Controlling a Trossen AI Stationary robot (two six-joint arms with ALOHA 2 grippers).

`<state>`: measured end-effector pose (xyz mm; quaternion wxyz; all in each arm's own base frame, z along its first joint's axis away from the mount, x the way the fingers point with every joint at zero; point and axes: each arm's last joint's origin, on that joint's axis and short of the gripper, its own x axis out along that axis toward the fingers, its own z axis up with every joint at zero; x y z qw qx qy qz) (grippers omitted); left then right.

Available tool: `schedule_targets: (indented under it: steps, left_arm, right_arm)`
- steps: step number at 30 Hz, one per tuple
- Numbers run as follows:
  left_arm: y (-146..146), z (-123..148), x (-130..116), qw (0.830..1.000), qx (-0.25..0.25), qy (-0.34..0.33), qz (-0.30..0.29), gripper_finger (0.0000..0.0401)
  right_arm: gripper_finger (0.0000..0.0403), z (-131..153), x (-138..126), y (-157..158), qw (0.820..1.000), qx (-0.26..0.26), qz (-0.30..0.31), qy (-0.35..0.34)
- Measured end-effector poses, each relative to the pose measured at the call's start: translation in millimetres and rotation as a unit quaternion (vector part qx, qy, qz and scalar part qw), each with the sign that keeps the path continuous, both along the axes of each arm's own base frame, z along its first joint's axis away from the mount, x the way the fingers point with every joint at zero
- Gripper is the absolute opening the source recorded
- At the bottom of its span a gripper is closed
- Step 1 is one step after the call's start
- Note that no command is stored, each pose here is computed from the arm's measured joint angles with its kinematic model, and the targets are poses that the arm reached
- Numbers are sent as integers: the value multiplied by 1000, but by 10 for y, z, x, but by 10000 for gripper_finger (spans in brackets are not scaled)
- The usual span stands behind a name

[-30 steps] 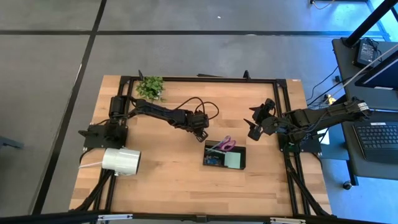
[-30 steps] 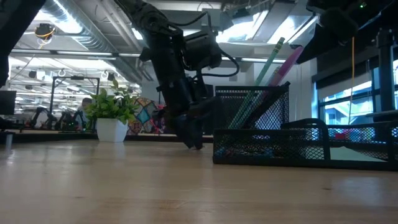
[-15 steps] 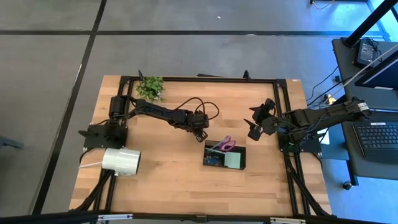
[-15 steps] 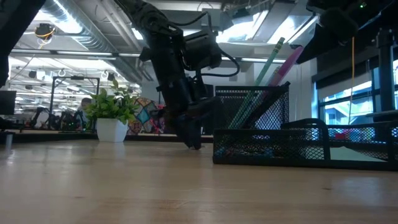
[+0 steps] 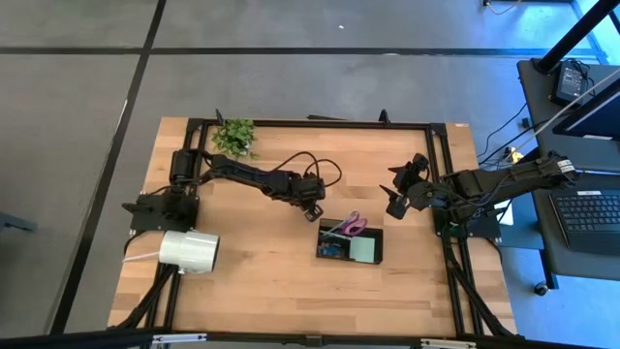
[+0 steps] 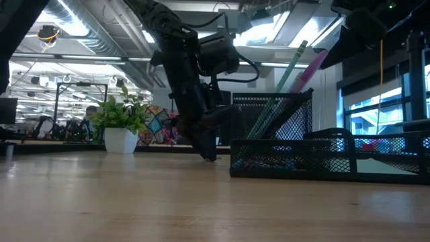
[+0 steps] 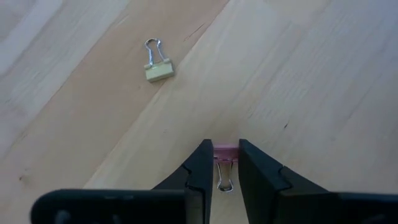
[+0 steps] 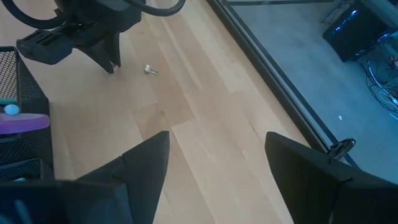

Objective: Pick and place office supplies into organizer
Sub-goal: Put the pink binder clip into the desk organizer

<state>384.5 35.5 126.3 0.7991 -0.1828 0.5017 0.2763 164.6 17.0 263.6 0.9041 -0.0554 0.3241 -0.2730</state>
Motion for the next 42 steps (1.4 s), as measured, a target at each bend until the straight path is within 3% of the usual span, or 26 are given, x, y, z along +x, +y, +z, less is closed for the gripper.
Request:
schedule_targets:
  steps: [7,16,23,33,37,42]
  left_arm:
    - [-29,162,-59,999,-11,-1,-44,54]
    - [-60,773,-173,995,-7,-81,-66,54]
    - [-204,1233,-411,989,-5,-114,-88,54]
    - [-816,1637,-573,961,-7,-204,-185,54]
    - [-1153,1635,-539,944,-3,-234,-232,54]
    - [-1542,1444,-492,924,56,-267,-267,54]
  right_arm:
    - [268,0,0,0,1000,0,0,0]
    - [268,0,-1,0,1000,-1,1,1]
    - [268,-1,-1,0,1000,0,0,1]
    - [268,4,4,2,1000,11,-9,-12]
    - [268,2,4,2,999,26,-21,-23]
    - [268,3,4,1,998,36,-30,-32]
